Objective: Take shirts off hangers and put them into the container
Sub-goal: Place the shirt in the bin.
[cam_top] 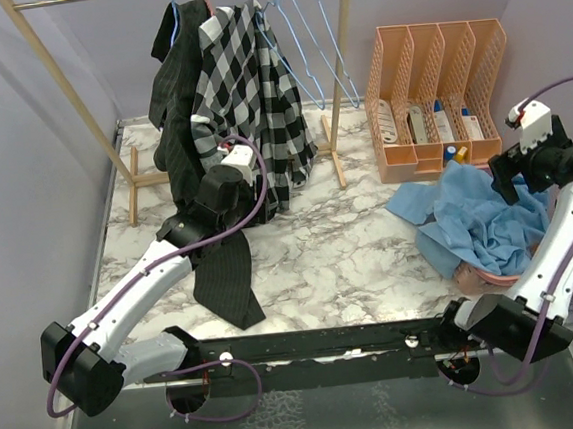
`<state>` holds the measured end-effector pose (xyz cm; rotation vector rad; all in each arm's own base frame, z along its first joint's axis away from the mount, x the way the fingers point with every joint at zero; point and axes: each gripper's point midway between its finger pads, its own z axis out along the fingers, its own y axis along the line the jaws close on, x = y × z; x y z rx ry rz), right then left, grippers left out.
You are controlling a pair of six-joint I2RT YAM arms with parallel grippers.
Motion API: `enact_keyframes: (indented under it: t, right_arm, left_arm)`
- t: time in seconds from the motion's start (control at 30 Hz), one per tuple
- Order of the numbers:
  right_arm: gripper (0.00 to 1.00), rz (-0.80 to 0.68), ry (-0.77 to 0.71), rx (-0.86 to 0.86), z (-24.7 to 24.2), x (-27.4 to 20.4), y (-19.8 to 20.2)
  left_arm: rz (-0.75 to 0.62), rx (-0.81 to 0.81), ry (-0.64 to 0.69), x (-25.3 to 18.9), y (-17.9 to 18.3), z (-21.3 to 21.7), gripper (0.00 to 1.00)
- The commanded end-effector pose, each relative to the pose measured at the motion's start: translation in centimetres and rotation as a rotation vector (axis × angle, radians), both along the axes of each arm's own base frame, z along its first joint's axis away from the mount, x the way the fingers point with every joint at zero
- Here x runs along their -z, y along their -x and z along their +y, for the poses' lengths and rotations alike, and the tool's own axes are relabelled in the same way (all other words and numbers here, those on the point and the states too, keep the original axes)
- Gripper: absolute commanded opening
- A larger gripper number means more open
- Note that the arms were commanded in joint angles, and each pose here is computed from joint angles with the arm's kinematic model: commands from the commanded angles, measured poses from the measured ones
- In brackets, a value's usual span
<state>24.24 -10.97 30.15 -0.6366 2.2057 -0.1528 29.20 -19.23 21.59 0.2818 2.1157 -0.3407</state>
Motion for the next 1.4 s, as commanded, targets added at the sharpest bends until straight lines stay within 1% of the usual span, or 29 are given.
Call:
enact_keyframes:
  t: [0.0,0.03,0.1,0.17,0.2,0.27,0.33,0.43,0.57,0.63,0.7,0.8,0.87,0.97,1.1,1.2,1.37]
  right_arm:
    - [0.97,0.010,-0.128,-0.055,3.9,-2.0,-1.4]
    - [0.96,0.042,-0.136,-0.108,6.6,-2.1,-2.2]
    - [0.93,0.146,-0.137,-0.158,11.5,-0.9,-3.2]
    - [0.89,0.234,-0.099,-0.172,15.7,1.0,-3.9]
    - [0.89,0.257,-0.079,-0.177,17.1,2.1,-4.4]
    - [0.89,0.308,-0.092,-0.194,18.5,4.0,-5.6]
    - [0.87,0.320,-0.076,-0.182,18.6,5.0,-7.2]
    - [0.85,0.274,-0.058,-0.196,19.5,5.5,-9.4]
    - [0.90,0.207,0.061,-0.179,18.8,8.4,-11.7]
    - [0.93,0.189,0.104,-0.180,18.3,10.4,-12.2]
    - [0.94,0.216,0.148,-0.173,17.5,13.1,-12.0]
    - [0.99,0.235,0.203,-0.147,16.4,15.7,-11.9]
    - [1.00,0.232,0.218,-0.145,16.2,17.2,-12.0]
    - [1.00,0.236,0.212,-0.133,16.2,18.8,-12.6]
    - [1.00,0.288,0.183,-0.122,16.4,21.1,-12.8]
    - [1.00,0.320,0.183,-0.085,15.3,22.6,-13.4]
    - [1.00,0.393,0.131,-0.017,12.3,24.9,-13.7]
  left_arm:
    - [-0.019,-0.008,0.028,0.0,-0.1,-0.1,0.65]
    - [-0.019,-0.011,0.028,0.3,0.0,0.0,0.65]
    - [-0.026,-0.016,0.038,0.6,0.1,0.2,0.64]
    - [-0.032,-0.022,0.041,1.0,0.2,0.4,0.65]
    - [-0.035,-0.024,0.042,1.0,0.2,0.4,0.65]
    - [-0.041,-0.024,0.044,0.7,0.3,0.5,0.64]
    - [-0.046,-0.029,0.038,0.7,0.2,0.7,0.65]
    - [-0.055,-0.031,0.008,0.5,0.3,1.2,0.65]
    - [-0.095,-0.030,-0.029,-0.3,0.5,2.1,0.65]
    - [-0.115,-0.033,-0.039,-0.3,0.6,2.6,0.65]
    - [-0.129,-0.046,-0.050,0.0,0.6,3.0,0.66]
    - [-0.132,-0.054,-0.053,0.5,0.8,3.4,0.66]
    - [-0.139,-0.053,-0.048,0.4,0.7,3.3,0.66]
    - [-0.140,-0.053,-0.049,0.5,0.7,3.4,0.66]
    - [-0.144,-0.057,-0.050,0.6,1.0,3.6,0.66]
    - [-0.144,-0.059,-0.051,0.7,1.1,3.8,0.66]
    - [-0.144,-0.060,-0.056,0.8,1.3,4.0,0.66]
